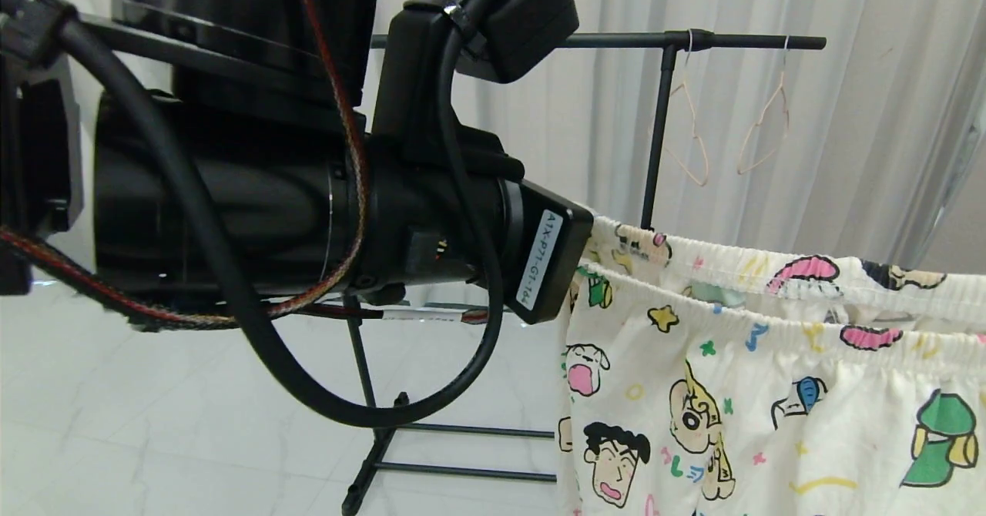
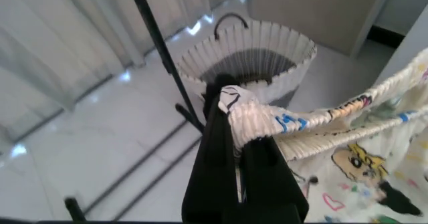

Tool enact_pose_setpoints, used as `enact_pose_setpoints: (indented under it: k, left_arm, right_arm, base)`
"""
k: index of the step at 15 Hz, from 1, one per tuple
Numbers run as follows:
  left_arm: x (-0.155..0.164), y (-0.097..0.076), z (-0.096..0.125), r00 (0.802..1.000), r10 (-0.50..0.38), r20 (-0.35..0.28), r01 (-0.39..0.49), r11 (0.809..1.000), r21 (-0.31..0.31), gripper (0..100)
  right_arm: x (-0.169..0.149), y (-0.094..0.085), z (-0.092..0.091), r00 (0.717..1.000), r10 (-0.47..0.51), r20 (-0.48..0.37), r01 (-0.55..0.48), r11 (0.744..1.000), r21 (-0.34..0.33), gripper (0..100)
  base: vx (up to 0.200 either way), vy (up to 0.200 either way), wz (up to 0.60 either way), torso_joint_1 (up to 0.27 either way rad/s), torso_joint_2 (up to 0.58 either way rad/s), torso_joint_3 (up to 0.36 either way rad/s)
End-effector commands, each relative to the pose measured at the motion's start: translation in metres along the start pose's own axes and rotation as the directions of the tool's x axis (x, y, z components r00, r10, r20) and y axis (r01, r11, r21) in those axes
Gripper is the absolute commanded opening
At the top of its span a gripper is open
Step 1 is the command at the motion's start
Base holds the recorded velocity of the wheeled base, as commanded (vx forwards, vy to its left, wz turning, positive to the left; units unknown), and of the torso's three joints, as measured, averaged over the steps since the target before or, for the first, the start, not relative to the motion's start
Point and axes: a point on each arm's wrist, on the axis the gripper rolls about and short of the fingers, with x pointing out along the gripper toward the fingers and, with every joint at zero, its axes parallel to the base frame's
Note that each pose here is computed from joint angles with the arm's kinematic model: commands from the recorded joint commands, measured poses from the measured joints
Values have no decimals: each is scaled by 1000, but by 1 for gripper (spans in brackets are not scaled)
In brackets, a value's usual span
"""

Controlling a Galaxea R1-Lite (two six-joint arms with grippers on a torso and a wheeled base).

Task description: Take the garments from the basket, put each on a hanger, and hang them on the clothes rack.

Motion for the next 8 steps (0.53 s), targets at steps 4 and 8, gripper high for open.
enact_pose_setpoints:
  k: [4, 8]
  left_arm:
    - [-98, -18, -19, 976, -171, -133, 136, 962, -236, 0]
    - [-116, -42, -39, 954, -250, -166, 176, 914, -366, 0]
  right_arm:
    - [60, -32, 49, 993, -78, 86, 76, 997, 22, 0]
    - [86, -35, 78, 992, -52, 113, 52, 999, 1, 0]
  base:
    - [0, 0, 0, 0, 0, 0]
    - [0, 0, 0, 0, 0, 0]
